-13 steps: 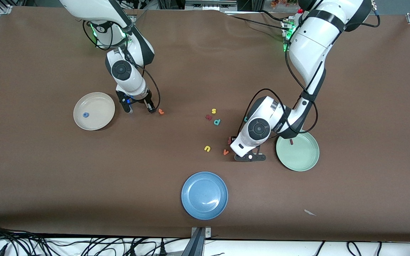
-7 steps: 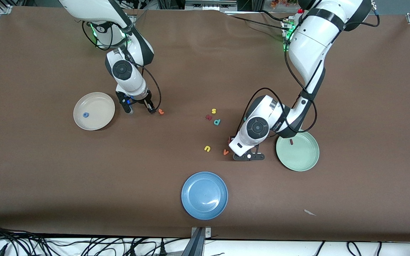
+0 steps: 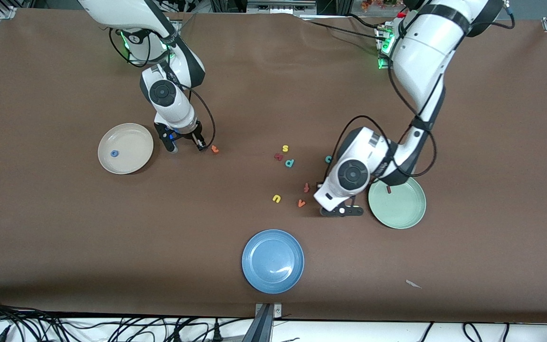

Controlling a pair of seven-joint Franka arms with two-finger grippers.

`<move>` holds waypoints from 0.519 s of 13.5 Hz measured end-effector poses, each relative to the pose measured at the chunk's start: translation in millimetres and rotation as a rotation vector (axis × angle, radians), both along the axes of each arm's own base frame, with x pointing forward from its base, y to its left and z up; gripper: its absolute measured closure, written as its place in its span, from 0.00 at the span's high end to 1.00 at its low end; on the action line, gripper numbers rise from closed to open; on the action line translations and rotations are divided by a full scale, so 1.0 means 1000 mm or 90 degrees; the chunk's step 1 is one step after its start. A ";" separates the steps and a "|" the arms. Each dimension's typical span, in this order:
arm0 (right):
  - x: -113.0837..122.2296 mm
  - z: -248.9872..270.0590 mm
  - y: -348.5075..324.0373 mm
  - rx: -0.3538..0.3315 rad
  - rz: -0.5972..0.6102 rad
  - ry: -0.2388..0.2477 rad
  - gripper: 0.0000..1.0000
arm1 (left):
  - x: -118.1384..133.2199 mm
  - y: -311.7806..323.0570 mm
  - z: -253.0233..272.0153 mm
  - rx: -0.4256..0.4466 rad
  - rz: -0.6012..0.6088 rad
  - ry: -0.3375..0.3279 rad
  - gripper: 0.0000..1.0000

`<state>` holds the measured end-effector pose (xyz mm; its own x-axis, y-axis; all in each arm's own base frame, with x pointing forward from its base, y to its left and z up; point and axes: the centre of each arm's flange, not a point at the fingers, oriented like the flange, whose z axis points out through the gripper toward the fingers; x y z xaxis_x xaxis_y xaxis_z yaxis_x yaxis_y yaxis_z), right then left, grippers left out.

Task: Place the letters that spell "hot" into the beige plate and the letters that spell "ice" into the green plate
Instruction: 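Grasp the yellow h with the right gripper while the left gripper grasps orange e, then carry the yellow h to the cream plate while the left gripper drops orange e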

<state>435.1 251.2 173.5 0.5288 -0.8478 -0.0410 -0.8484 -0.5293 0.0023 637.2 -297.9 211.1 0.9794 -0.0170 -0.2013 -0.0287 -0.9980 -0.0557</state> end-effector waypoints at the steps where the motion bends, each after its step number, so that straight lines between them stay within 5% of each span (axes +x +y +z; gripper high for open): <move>1: 0.000 0.000 0.000 0.000 0.002 0.000 0.47 | 0.007 0.021 0.009 -0.001 -0.018 0.010 0.28; 7: 0.001 0.001 0.000 0.001 0.011 -0.003 0.39 | 0.040 0.139 0.008 0.002 -0.091 0.025 0.28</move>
